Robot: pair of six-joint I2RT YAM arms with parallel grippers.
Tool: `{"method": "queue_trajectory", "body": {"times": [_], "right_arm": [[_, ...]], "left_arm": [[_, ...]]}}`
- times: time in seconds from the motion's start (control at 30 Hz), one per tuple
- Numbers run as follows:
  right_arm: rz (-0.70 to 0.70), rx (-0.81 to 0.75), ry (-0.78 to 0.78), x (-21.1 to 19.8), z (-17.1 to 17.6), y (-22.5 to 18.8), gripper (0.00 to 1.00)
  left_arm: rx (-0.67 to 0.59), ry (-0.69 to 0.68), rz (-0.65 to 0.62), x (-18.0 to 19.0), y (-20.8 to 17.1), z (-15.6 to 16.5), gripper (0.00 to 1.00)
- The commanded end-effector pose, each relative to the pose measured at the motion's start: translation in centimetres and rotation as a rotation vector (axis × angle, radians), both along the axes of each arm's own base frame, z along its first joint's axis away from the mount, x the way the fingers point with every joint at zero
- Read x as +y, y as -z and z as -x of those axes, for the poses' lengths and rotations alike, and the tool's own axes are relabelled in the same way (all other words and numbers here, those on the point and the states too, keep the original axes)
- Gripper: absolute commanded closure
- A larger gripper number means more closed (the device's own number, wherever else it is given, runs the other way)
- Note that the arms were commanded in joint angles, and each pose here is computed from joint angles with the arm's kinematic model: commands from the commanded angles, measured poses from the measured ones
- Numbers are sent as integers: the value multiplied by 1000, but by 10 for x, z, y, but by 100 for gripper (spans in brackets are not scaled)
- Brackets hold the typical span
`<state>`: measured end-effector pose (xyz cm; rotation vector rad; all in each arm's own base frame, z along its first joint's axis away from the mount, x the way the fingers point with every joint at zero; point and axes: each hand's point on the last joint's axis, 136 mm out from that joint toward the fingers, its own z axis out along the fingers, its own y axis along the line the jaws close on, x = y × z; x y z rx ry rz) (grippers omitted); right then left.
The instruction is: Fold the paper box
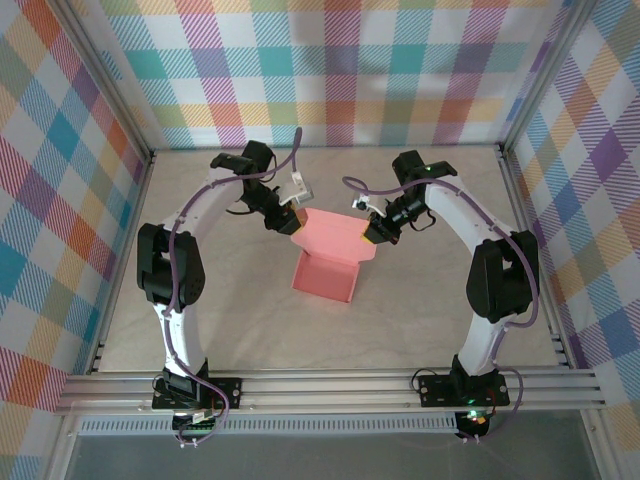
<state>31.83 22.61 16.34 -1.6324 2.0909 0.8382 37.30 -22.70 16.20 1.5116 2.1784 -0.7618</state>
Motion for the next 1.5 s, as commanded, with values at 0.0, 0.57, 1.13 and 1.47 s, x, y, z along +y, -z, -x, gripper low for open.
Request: {"method": "queue_trajectory", "body": {"times": [0.0,0.57,1.13,1.47], "right_arm": [[-41,-12,-27,6,3,-12,98],[-45,-13,-21,7,1,-13,96],[-68,-287,227,-15,-3,-55,28],[18,-160,146,-26,1,-25,55]], "left_arm": [[-58,-5,39,2,-29,0,67],[-32,-2,30,3,-23,3,100],[-148,-31,17,4,-20,3,100],[-180,18,54,-1,-15,10,100]]}}
